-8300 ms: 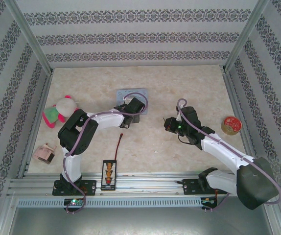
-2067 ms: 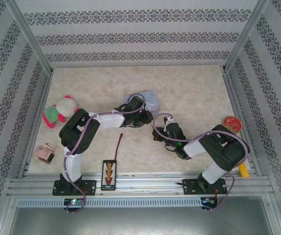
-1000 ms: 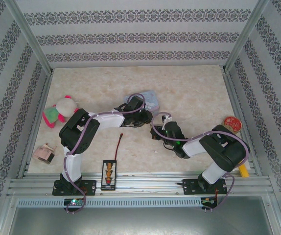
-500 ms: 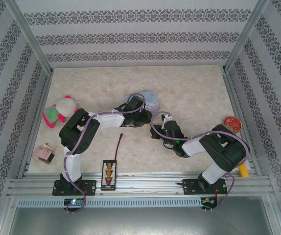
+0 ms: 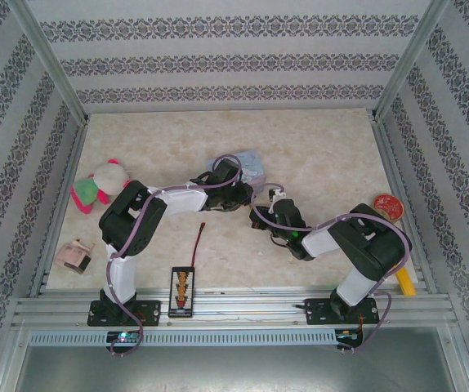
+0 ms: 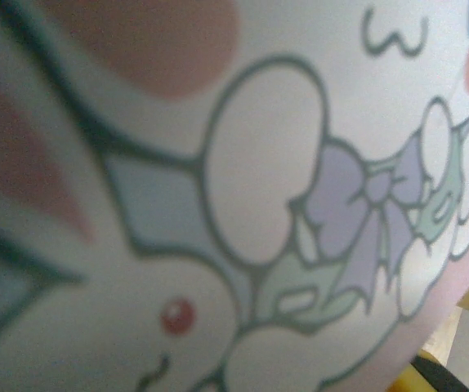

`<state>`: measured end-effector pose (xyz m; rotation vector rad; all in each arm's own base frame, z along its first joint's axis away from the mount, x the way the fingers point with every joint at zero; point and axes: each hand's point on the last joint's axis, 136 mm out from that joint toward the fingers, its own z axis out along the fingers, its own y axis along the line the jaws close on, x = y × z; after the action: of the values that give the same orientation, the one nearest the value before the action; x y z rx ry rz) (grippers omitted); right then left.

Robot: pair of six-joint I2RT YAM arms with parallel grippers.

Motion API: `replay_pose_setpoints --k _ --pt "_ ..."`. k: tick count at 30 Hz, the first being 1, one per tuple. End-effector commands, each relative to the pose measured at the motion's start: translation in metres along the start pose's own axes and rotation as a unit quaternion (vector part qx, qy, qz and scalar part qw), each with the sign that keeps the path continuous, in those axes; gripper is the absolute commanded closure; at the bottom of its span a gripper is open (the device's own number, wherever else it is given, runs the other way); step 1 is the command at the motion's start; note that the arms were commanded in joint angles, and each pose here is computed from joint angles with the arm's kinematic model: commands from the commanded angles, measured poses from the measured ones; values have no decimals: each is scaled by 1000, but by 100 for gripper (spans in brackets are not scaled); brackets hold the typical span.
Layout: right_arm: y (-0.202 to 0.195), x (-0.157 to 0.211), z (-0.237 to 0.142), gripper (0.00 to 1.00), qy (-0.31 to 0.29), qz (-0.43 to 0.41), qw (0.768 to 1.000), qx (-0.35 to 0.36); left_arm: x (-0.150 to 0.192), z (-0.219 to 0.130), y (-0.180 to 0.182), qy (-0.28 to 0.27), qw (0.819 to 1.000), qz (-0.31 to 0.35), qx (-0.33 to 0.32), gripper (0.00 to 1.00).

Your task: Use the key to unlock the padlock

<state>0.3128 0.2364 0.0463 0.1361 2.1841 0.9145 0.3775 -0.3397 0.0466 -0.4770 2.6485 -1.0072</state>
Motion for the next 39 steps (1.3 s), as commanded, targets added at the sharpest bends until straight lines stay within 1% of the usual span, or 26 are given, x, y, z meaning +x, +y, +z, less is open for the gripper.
replay_pose_setpoints --k 1,8,20,39 --pt "11 -21 2 100 -35 7 999 -26 20 9 17 51 998 -39 -20 89" --pt "13 -22 0 100 -38 3 999 -34 20 9 17 51 998 -38 -21 89" --pt "26 -28 0 100 -40 -32 996 -68 20 8 13 54 998 -35 -17 89" --pt "28 -47 1 100 -61 -30 994 -88 26 11 12 63 997 -36 -14 89"
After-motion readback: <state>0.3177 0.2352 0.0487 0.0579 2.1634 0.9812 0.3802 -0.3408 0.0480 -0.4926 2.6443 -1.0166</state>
